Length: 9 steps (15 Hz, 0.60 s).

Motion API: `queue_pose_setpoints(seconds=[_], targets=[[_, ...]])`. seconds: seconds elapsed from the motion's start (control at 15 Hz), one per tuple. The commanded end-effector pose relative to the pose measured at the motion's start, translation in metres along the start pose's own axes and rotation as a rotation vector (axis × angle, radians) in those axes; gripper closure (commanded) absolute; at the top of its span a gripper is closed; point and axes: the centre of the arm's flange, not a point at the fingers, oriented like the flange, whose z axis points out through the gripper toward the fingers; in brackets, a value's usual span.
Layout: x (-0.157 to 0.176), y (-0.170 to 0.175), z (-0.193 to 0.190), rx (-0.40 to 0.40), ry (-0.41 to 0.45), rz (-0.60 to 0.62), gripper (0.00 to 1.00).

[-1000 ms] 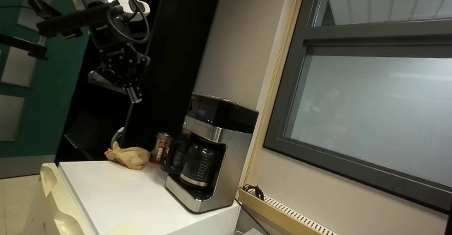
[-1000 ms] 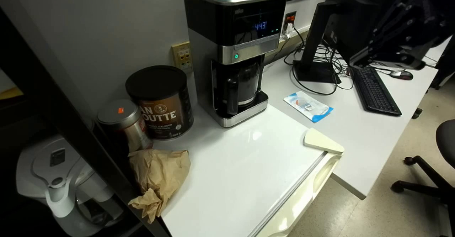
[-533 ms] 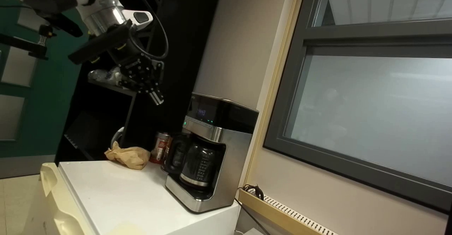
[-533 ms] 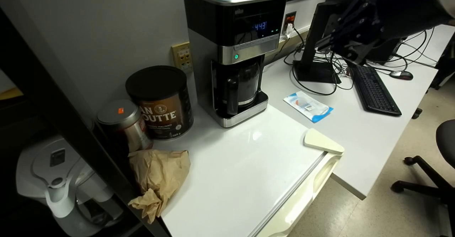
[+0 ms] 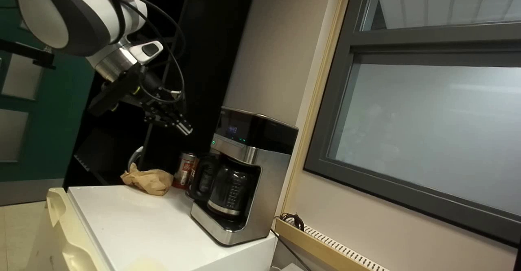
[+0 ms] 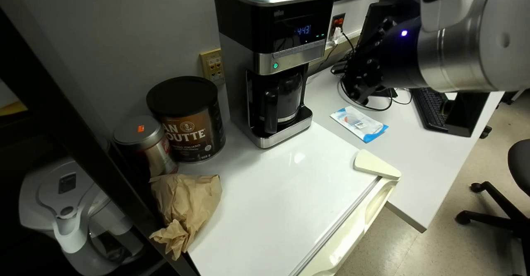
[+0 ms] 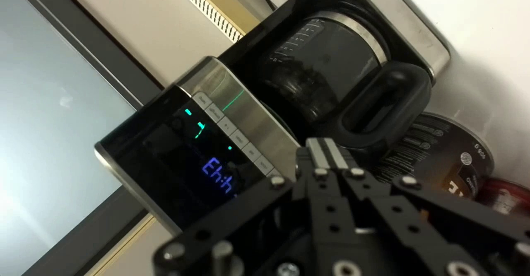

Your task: Press the button on the left side of the coffee machine

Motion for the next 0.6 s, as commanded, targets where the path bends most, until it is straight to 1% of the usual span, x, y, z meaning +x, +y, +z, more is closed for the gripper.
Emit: queue_pose_setpoints(seconds=[0.0, 0.53], targets=[[0.008, -0.021, 0.027, -0.058, 0.037, 0.033, 1.00], [0.022, -0.034, 0.061, -0.127, 0.056, 0.064, 1.00]])
